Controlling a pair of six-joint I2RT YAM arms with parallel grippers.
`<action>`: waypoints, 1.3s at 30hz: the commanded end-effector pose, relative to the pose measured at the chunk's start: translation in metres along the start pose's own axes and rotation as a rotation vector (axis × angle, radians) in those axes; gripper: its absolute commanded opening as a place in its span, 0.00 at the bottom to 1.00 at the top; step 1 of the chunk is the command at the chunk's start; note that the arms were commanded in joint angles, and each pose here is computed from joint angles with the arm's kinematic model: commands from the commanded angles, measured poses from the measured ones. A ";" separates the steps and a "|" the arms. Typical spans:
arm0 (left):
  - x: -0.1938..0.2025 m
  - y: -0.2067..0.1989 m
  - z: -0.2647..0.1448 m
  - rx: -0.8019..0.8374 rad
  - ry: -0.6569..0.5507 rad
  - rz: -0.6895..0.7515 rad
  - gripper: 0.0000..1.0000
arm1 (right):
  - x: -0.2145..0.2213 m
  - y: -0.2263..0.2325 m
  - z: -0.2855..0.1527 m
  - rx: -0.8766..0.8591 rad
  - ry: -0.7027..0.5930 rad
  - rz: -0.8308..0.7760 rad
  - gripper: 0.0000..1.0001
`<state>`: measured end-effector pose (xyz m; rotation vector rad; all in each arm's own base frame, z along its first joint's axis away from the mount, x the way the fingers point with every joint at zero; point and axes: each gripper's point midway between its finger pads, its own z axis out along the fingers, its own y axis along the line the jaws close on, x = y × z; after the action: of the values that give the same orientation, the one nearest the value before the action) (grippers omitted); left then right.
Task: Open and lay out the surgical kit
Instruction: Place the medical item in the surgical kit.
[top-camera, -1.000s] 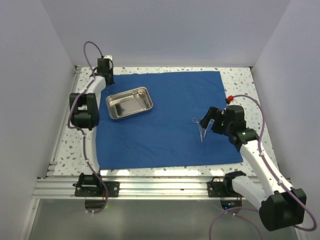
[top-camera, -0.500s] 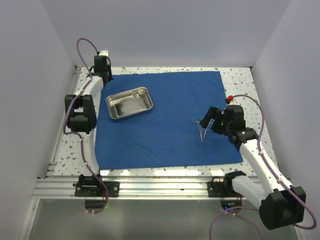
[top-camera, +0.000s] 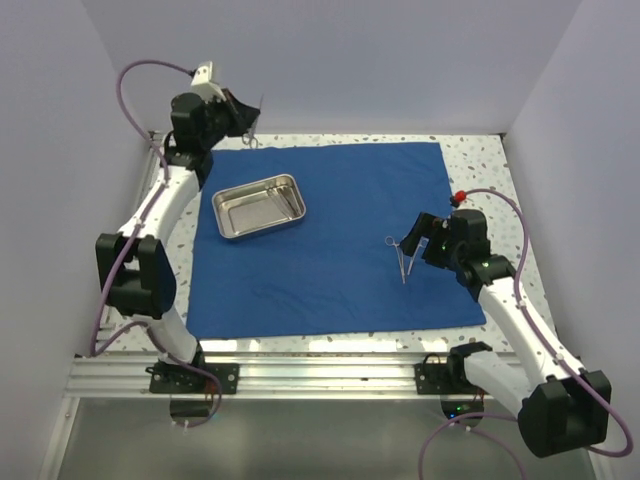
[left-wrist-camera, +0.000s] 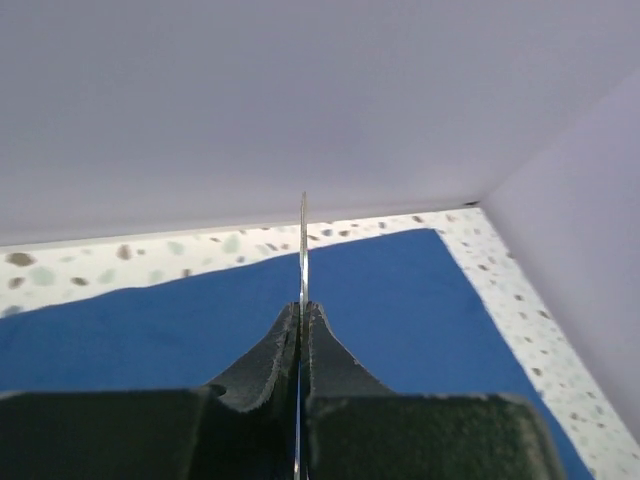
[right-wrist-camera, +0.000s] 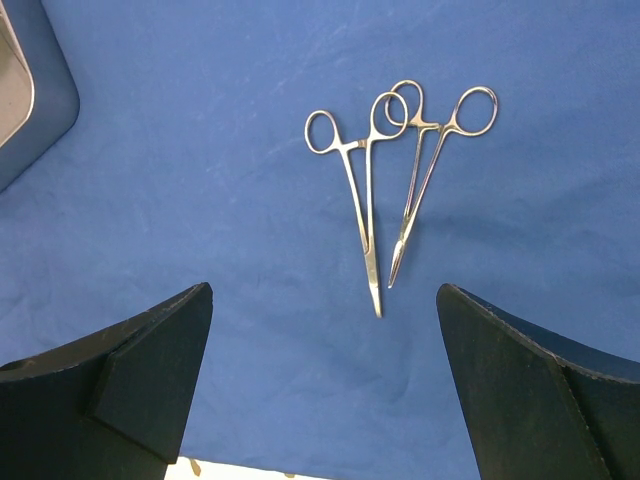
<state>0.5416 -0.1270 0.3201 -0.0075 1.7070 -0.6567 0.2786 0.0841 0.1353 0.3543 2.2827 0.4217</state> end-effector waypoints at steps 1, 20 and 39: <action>0.030 -0.066 -0.015 0.267 0.032 -0.147 0.00 | -0.011 0.000 -0.003 0.006 -0.060 0.008 0.99; 0.244 -0.250 -0.045 0.673 0.170 -0.581 0.00 | -0.034 -0.024 -0.030 0.130 -0.226 0.041 0.99; 0.300 -0.297 -0.020 0.566 0.165 0.096 0.00 | -0.035 -0.022 -0.038 0.114 -0.244 0.037 0.99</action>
<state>0.3302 -0.4832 0.1273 0.3084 1.7774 -1.3301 0.2720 0.0453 0.1678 0.4753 2.0915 0.2528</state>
